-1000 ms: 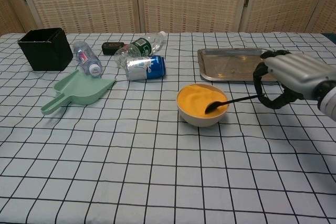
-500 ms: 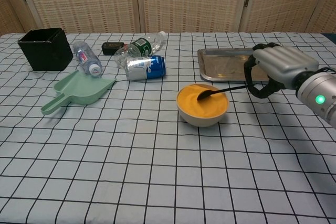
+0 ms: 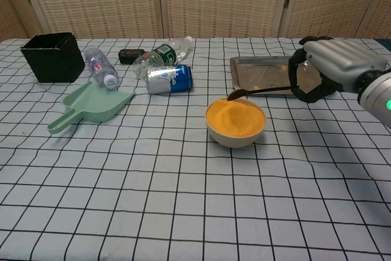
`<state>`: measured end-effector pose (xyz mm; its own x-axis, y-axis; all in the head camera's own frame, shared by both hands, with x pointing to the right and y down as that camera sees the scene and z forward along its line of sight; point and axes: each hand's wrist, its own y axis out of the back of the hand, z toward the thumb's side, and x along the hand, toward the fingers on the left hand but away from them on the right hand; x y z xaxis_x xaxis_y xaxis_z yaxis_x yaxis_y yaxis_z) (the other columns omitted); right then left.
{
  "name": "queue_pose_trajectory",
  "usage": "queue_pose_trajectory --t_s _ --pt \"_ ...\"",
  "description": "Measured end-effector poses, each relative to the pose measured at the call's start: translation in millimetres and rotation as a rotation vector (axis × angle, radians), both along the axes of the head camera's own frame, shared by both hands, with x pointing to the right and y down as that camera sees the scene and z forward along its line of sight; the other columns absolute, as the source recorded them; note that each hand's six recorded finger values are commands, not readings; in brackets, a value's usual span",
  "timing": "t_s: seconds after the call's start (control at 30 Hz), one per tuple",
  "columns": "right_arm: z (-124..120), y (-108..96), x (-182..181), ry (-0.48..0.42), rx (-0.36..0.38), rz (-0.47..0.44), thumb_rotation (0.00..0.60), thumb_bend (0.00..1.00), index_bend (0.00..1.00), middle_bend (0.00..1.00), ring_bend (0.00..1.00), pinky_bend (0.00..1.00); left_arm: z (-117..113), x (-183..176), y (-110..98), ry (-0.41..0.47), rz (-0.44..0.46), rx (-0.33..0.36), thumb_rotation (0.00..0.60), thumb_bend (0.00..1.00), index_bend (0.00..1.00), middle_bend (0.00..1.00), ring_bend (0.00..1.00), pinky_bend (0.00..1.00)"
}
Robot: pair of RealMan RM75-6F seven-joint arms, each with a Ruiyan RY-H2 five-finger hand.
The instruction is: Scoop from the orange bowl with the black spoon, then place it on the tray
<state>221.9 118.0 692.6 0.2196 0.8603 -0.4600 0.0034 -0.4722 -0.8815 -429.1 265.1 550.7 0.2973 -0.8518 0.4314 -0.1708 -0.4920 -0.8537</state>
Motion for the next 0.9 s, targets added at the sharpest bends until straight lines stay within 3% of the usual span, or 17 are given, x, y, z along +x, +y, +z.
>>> queue_pose_trajectory --t_s 0.3,0.47,0.67,0.9 --pt "-2.1 2.5 16.6 -0.112 -0.094 0.123 0.600 0.94 1.00 0.32 0.01 0.01 -0.4 2.2 1.3 0.000 0.005 0.001 0.600 0.44 0.00 0.01 0.02 0.32" --pt "3.8 3.5 19.4 -0.125 -0.119 0.140 0.600 0.94 1.00 0.32 0.01 0.01 -1.0 2.3 1.5 -0.001 0.005 0.003 0.600 0.44 0.00 0.01 0.02 0.32" --pt "3.6 -3.8 22.1 -0.112 -0.082 0.151 0.600 0.94 1.00 0.32 0.01 0.01 -1.2 0.5 1.5 -0.003 0.001 0.003 0.600 0.44 0.00 0.01 0.02 0.32" --pt "7.8 -31.0 39.7 -0.018 -0.003 0.186 0.600 0.94 1.00 0.32 0.01 0.01 1.3 1.9 1.3 -0.004 0.005 -0.004 0.600 0.44 0.00 0.01 0.02 0.32"
